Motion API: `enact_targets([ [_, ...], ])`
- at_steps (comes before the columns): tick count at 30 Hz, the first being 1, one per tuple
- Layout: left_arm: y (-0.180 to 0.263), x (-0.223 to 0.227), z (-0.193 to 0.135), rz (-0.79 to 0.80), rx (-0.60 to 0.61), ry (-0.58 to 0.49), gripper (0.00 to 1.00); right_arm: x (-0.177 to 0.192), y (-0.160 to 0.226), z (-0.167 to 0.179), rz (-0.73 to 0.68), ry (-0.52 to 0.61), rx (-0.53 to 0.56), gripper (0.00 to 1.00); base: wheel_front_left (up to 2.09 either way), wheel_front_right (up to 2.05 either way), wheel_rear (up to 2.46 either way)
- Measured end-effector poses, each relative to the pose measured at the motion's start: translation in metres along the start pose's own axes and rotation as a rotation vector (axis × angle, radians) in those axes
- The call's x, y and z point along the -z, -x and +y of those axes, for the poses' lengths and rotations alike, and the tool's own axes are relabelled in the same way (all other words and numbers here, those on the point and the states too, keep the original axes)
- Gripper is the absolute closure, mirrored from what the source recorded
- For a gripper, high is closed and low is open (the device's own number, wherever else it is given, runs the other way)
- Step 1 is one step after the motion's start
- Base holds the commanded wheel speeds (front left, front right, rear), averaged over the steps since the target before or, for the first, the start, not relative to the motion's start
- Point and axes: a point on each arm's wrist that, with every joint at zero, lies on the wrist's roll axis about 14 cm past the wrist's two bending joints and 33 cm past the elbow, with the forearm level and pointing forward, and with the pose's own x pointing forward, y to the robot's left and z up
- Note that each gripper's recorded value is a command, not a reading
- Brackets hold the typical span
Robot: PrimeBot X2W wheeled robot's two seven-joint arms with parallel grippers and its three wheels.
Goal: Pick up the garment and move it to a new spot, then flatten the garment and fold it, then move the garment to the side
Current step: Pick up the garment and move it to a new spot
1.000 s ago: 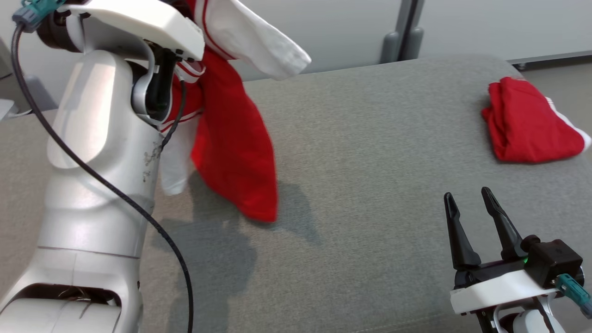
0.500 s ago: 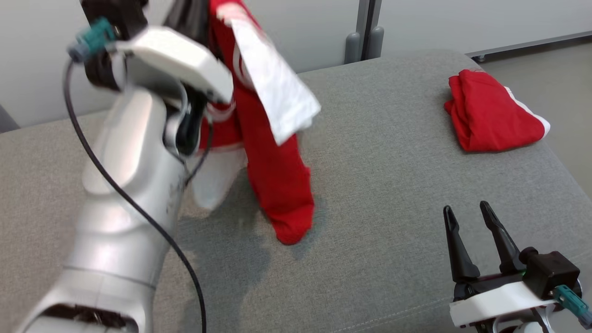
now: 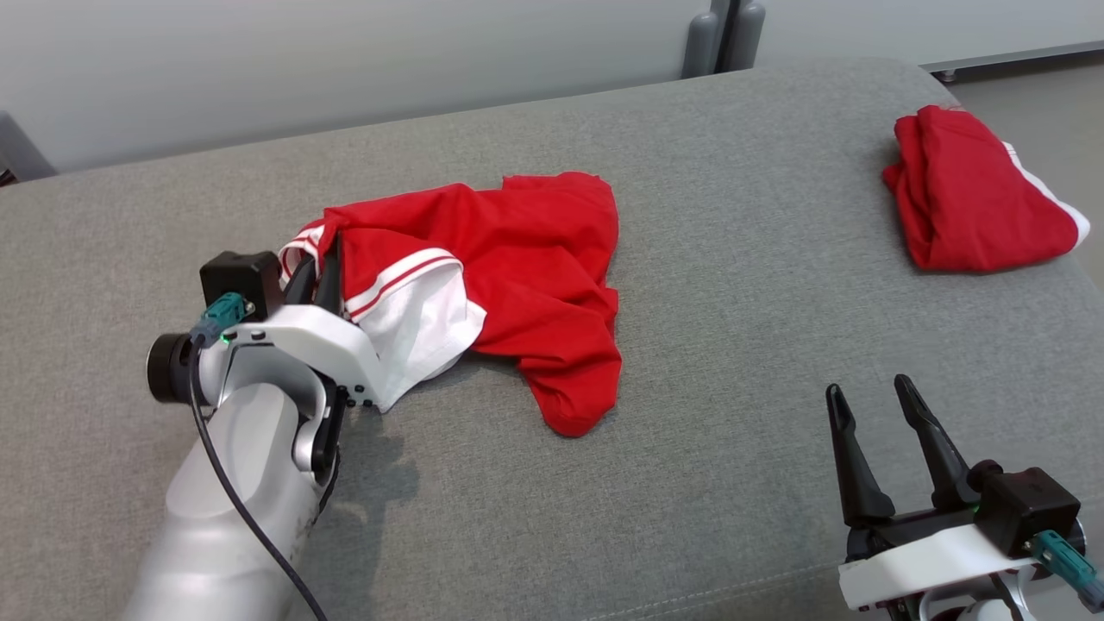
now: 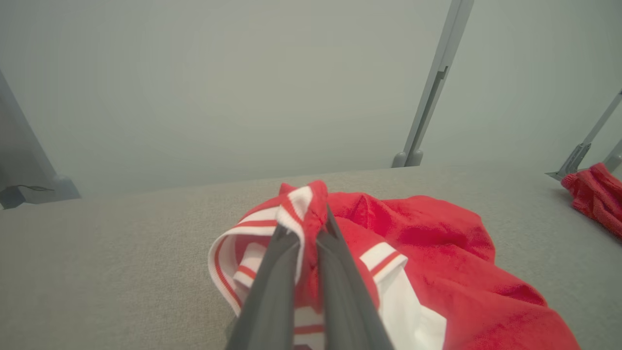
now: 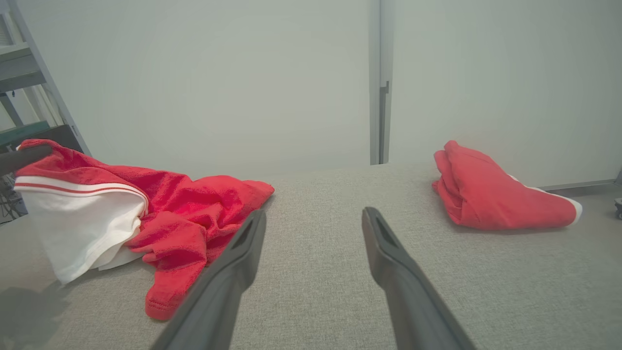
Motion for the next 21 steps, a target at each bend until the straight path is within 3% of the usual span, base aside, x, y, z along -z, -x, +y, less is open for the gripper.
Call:
enact_targets([
  [4, 0.006, 0.018, 0.014, 0.041, -0.038, -0.002, 1.0, 0.007, -0.004, 0.006, 0.019, -0.003, -0.019, 0.0, 0.0, 0.0, 0.0],
  [5, 0.007, 0.019, 0.015, 0.04, -0.044, 0.0, 0.88, 0.008, -0.005, 0.007, 0.023, -0.003, -0.022, 0.0, 0.0, 0.0, 0.0],
  [6, 0.008, 0.017, 0.017, 0.033, -0.052, -0.007, 0.62, 0.009, -0.005, 0.008, 0.027, -0.004, -0.025, 0.0, 0.0, 0.0, 0.0],
  [7, 0.008, 0.015, 0.019, 0.023, -0.059, -0.014, 0.19, 0.011, -0.005, 0.008, 0.031, -0.004, -0.028, 0.0, 0.0, 0.0, 0.0],
  [8, 0.009, 0.011, 0.02, 0.008, -0.066, -0.015, 0.0, 0.012, -0.006, 0.01, 0.034, -0.004, -0.032, 0.0, 0.0, 0.0, 0.0],
  [16, 0.027, -0.03, 0.027, -0.14, -0.103, -0.008, 0.0, 0.006, -0.008, 0.021, 0.014, -0.011, -0.068, 0.0, 0.0, 0.0, 0.0],
  [21, 0.056, -0.032, 0.031, -0.182, -0.131, 0.023, 0.0, 0.001, -0.005, 0.03, -0.002, -0.026, -0.093, 0.0, 0.0, 0.0, 0.0],
])
